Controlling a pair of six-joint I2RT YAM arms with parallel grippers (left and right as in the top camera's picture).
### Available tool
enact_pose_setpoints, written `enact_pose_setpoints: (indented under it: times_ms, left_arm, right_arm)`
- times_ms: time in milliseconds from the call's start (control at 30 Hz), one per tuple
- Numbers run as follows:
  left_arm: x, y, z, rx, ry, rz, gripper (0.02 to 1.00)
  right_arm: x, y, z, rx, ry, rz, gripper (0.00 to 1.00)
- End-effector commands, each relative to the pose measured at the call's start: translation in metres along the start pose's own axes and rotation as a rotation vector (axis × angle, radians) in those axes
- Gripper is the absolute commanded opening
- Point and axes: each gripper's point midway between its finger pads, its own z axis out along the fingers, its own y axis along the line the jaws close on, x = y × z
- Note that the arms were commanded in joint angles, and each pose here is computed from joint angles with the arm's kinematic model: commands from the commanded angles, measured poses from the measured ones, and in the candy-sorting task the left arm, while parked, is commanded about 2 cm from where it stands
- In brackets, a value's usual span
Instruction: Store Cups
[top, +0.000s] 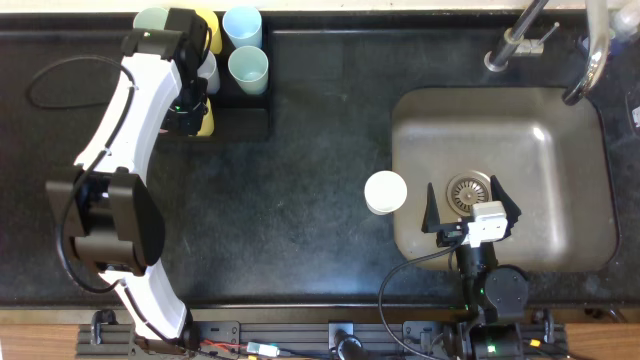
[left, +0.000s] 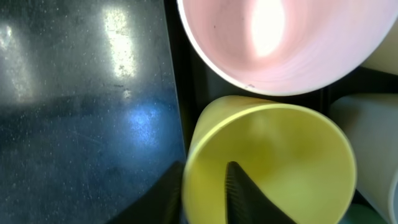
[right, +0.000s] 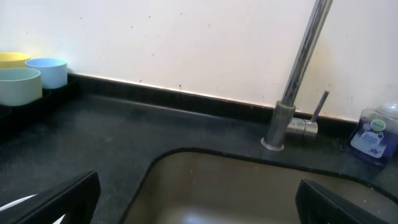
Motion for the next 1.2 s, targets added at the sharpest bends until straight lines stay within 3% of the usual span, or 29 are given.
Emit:
enact_pose_setpoints:
  times_ms: [33,133,233,367,467,600,700,933,1200]
  left_arm:
    - [-0.003,0.003,-0.003,0.004,0.002,-0.006,0.373]
    - [-0.008,0.003,-0.020,0.054,-0.006,-0.017,0.406]
    - [-0.018,0.000,-0.049,0.167,-0.035,0.006,0.428]
    - [-0.040,-0.018,-0.104,0.421,-0.140,0.108,0.472]
    - [-0.056,-0.038,-0.160,0.674,-0.285,0.284,0.527]
    - [-0.057,-0.050,-0.240,1.016,-0.571,0.624,0.632]
    - [-0.044,-0.032,-0.278,1.205,-0.759,0.819,0.816]
    - [-0.015,0.044,-0.281,1.402,-0.949,0.988,0.993]
    - [0.000,0.122,-0.233,1.489,-1.059,0.964,1.000]
  right_arm:
    - [0.003,0.000,0.000,0.002,-0.002,0.000,0.996]
    - [0.003,0.000,0.000,0.002,-0.002,0.000,0.998]
    - [0.003,0.000,0.000,0.002,-0.002,0.000,0.996]
    - [0.003,0.000,0.000,0.002,-0.002,0.000,0.996]
    - [0.003,0.000,0.000,0.002,-0.003,0.000,0.998]
    - [0.003,0.000,0.000,0.002,-0.002,0.000,0.998]
    - [0.003,0.000,0.000,0.002,-0.002,0.000,0.998]
    - [0.003,0.000,0.000,0.002,-0.002,0.000,0.998]
    - [0.003,0.000,0.000,0.002,-0.002,0.000,0.998]
